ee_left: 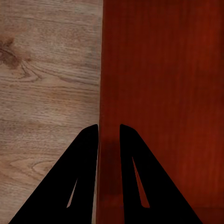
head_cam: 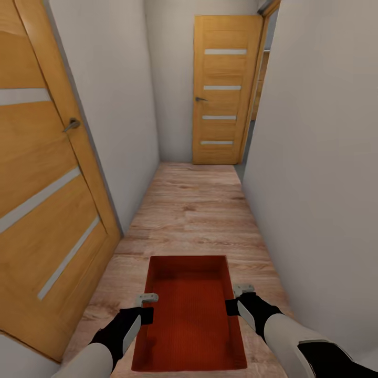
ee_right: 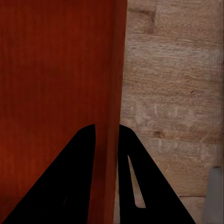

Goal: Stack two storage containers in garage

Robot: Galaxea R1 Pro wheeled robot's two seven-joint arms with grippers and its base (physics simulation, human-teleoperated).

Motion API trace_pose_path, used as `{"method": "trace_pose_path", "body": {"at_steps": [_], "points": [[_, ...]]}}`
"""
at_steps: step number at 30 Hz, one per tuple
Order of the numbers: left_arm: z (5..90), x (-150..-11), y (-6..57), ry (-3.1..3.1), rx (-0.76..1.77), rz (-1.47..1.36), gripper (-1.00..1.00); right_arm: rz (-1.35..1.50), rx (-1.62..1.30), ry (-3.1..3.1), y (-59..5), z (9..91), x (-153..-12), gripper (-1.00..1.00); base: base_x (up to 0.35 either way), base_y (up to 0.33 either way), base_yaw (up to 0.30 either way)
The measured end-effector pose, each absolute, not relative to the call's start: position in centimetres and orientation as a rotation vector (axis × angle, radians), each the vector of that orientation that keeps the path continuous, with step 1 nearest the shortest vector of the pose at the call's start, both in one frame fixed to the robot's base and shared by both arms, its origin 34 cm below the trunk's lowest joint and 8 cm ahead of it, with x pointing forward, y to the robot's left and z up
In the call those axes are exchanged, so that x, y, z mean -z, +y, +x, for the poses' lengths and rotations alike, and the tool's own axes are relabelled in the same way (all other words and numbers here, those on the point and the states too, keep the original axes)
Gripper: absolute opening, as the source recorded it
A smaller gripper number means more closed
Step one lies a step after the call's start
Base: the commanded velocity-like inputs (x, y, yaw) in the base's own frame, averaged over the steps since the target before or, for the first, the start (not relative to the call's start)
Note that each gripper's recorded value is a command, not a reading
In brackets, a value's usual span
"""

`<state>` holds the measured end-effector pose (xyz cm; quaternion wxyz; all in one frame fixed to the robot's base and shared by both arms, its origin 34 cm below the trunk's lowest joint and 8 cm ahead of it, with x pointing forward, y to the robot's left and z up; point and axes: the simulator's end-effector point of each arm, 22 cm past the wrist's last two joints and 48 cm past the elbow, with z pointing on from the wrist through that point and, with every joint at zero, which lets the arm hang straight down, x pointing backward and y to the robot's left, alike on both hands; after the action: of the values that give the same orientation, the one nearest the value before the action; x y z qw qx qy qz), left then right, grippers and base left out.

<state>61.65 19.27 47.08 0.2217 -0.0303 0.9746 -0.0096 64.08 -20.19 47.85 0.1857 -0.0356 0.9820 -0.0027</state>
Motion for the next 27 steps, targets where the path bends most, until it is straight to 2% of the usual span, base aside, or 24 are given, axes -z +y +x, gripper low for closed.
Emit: {"method": "trace_pose_path", "body": {"at_steps": [27], "points": [[61.65, -47.09, 19.32, 2.693, 0.026, -0.083, -1.00, -0.099, 0.008, 2.767, -20.15, 64.06, -47.86, -1.00, 0.345, 0.000, -0.008]]}}
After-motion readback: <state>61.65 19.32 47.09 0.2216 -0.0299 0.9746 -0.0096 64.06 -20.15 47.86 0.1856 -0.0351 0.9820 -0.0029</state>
